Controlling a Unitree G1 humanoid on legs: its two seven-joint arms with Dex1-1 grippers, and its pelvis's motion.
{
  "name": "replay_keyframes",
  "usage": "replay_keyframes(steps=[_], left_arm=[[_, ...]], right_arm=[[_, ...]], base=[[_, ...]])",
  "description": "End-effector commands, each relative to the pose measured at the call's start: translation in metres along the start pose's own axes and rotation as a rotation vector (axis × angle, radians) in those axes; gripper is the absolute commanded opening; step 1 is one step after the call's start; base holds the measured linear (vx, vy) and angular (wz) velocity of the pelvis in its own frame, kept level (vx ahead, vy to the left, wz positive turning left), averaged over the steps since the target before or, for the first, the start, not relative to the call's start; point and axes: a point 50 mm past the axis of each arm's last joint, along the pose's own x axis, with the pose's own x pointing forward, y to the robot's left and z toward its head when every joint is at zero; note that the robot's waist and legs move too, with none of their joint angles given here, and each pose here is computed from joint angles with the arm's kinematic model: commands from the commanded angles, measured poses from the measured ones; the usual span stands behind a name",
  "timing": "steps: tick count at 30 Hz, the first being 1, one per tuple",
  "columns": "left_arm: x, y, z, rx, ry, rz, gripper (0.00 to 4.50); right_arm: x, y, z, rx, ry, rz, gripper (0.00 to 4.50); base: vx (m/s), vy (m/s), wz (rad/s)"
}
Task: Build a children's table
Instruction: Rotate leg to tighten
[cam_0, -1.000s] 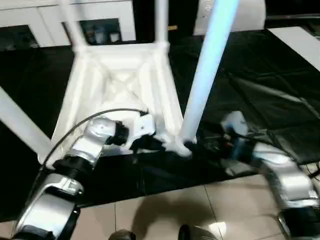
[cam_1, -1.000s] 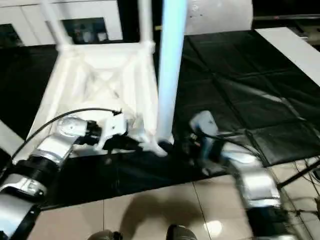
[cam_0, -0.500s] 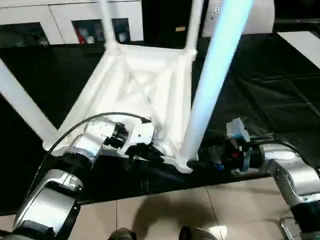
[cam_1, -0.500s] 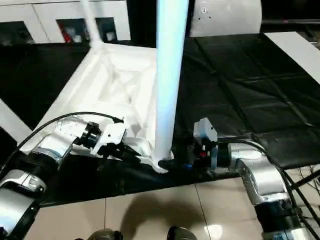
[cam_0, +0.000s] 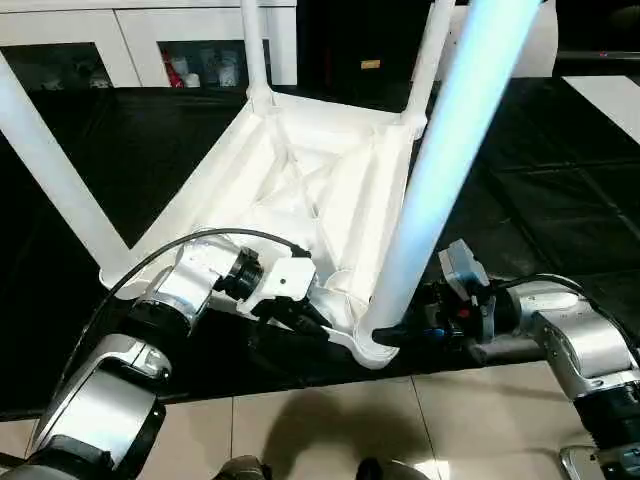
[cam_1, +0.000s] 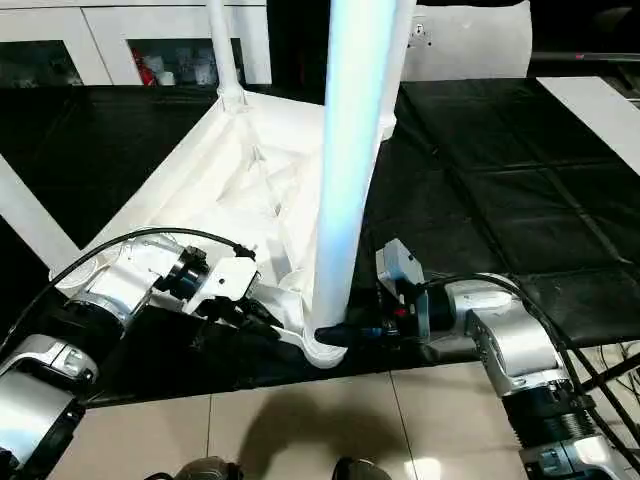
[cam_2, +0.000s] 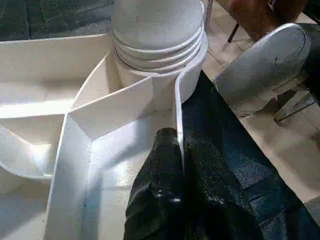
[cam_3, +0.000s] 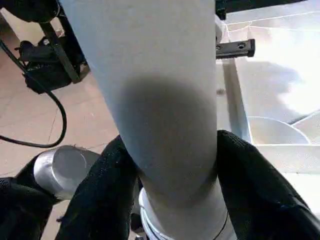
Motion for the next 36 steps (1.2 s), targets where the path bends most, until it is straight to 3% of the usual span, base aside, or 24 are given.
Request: replay_keyframes(steps=[1, 9, 12, 15, 17, 18, 24, 25, 28, 29, 33, 36], left_arm=[[0.009, -0.001, 0.006, 0.052, 0.035, -0.100, 0.00], [0.009, 0.005, 0.003, -0.018, 0.025, 0.011, 0.00], [0.011, 0.013, 0.003, -0.075, 0.025, 0.107, 0.00], [0.017, 0.026, 0.006, -0.174, -0.019, 0.266, 0.00], [0.021, 0.031, 0.010, -0.204, -0.037, 0.320, 0.00], [0.026, 0.037, 0.014, -0.242, -0.059, 0.390, 0.00], [0.030, 0.055, 0.025, -0.333, -0.098, 0.594, 0.00], [0.031, 0.059, 0.030, -0.353, -0.096, 0.645, 0.00], [0.030, 0.064, 0.034, -0.364, -0.098, 0.715, 0.00], [0.029, 0.064, 0.034, -0.363, -0.097, 0.720, 0.00], [0.027, 0.062, 0.032, -0.358, -0.088, 0.718, 0.00], [0.022, 0.059, 0.026, -0.340, -0.068, 0.705, 0.00]], right_arm=[[-0.001, -0.001, 0.001, -0.005, 0.022, 0.014, 2.05], [0.008, 0.008, -0.004, 0.075, -0.039, -0.067, 1.98], [0.018, 0.004, -0.012, 0.080, -0.011, -0.210, 1.98], [0.038, -0.005, -0.016, 0.140, -0.024, -0.403, 1.97], [0.047, -0.007, -0.013, 0.182, -0.058, -0.460, 1.95], [0.061, -0.012, -0.009, 0.218, -0.087, -0.531, 1.95], [0.094, -0.029, 0.004, 0.273, -0.114, -0.697, 1.95], [0.107, -0.034, 0.008, 0.316, -0.134, -0.723, 1.95], [0.116, -0.038, 0.014, 0.306, -0.138, -0.759, 1.95], [0.117, -0.038, 0.015, 0.305, -0.143, -0.765, 2.51], [0.115, -0.035, 0.017, 0.303, -0.171, -0.748, 2.74], [0.102, -0.033, 0.013, 0.290, -0.196, -0.753, 3.15]], base=[[0.000, 0.000, 0.00], [0.000, 0.000, 0.00], [0.000, 0.000, 0.00], [-0.021, 0.002, -0.01], [-0.067, 0.015, -0.06], [-0.054, 0.052, -0.10], [-0.054, 0.028, -0.05], [0.036, -0.065, 0.21], [0.035, -0.019, -0.25], [0.086, 0.025, -0.23], [0.000, 0.000, 0.00], [0.000, 0.000, 0.00]])
